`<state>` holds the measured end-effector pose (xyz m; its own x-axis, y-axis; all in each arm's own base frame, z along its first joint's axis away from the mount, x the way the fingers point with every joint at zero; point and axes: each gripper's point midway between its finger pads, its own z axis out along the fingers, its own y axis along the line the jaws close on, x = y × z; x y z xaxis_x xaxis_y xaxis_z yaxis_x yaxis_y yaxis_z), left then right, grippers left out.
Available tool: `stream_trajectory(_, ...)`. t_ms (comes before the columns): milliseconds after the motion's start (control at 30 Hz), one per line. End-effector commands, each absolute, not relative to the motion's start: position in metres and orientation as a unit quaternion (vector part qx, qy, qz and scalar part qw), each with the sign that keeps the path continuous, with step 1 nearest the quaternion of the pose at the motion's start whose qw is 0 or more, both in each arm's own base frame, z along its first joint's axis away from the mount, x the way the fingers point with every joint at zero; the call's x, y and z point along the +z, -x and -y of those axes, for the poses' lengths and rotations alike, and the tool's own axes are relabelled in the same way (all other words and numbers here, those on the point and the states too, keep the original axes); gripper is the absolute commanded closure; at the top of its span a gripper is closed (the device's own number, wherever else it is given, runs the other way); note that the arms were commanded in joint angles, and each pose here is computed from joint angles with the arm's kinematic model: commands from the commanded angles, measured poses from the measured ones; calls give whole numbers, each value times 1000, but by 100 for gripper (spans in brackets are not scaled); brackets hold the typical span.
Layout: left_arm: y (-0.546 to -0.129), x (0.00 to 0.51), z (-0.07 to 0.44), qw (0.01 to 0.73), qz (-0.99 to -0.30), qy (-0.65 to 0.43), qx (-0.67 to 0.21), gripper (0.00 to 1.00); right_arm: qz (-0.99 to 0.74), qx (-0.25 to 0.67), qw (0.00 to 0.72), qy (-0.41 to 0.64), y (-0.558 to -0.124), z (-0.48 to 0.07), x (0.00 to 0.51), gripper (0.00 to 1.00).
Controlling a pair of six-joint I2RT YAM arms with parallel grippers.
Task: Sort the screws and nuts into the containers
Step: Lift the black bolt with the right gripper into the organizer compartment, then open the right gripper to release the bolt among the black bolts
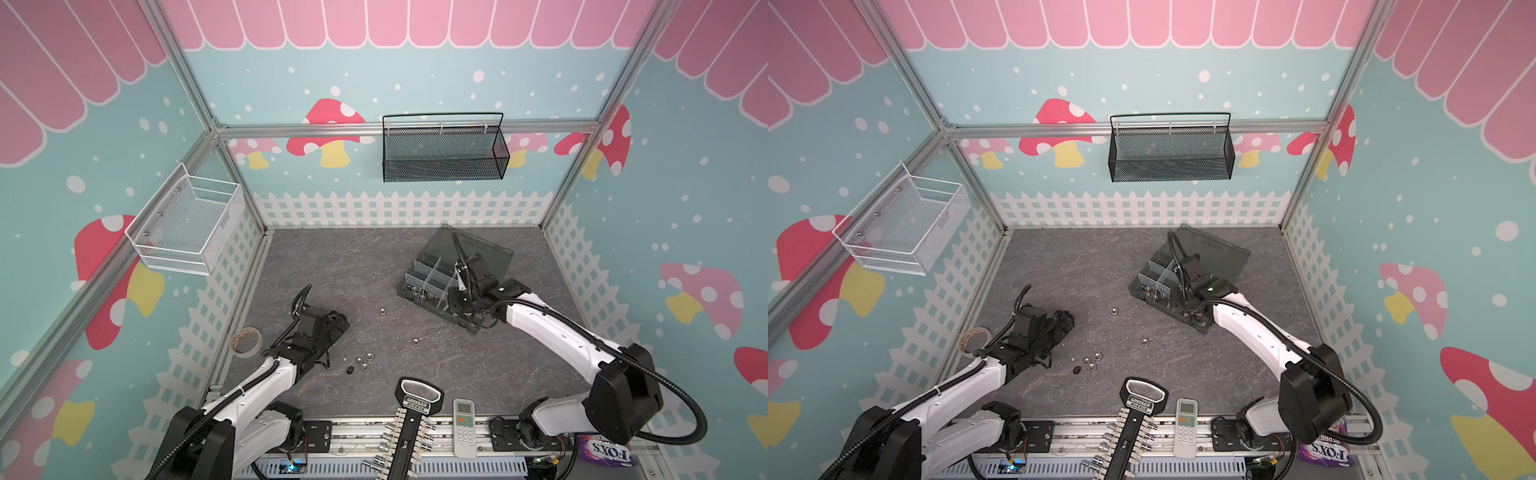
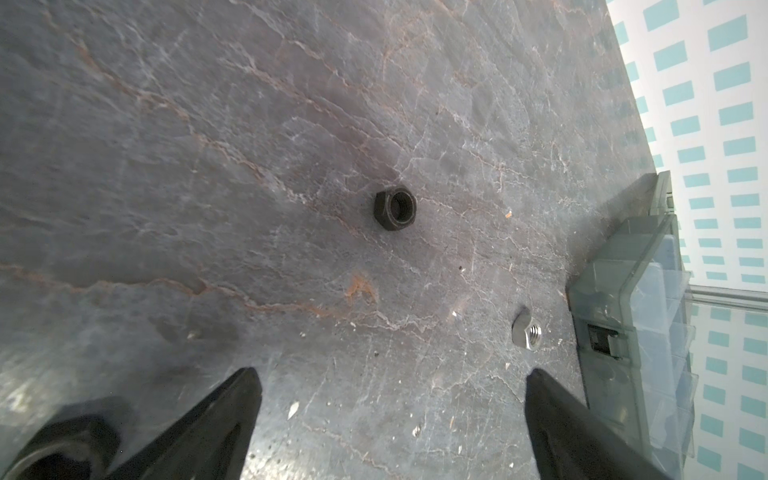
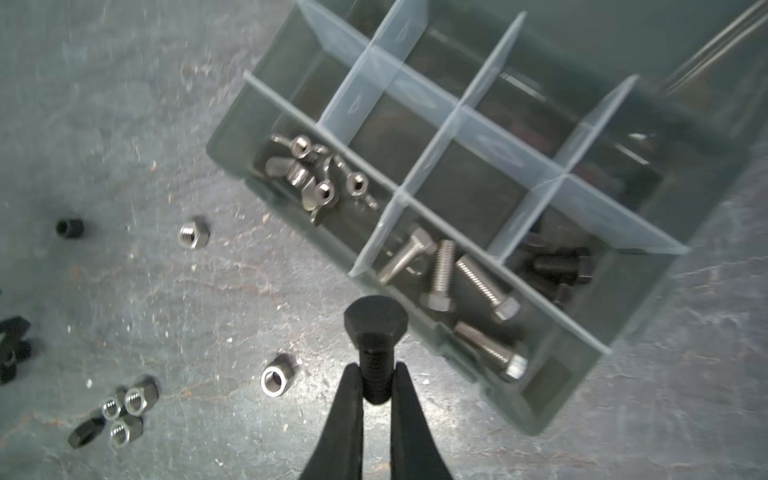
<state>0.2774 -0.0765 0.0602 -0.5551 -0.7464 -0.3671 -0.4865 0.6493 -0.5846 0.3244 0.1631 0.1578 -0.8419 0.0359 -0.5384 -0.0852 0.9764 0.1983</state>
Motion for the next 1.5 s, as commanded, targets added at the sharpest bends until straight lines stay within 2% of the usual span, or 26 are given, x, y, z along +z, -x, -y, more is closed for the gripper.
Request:
stream_trajectory(0, -284, 66, 77, 309, -847, 370, -222, 0, -952, 107, 285, -16, -326, -139, 162, 100)
stream_trajectory(433, -280, 73, 74, 316, -844, 372, -222, 0, -963, 104, 244, -38, -351, -90, 129, 100)
stream_trajectory(967, -275, 73, 69, 318, -841, 380, -217, 0, -974, 95, 200, -40, -371, -67, 85, 99)
stream_trajectory(1200, -275, 73, 67, 318, -841, 383, -213, 0, -977, 95, 188, -41, -376, -64, 72, 90)
stream_trajectory(1467, -272, 73, 61, 319, -840, 390, -203, 0, -977, 93, 187, -42, -374, -63, 71, 66)
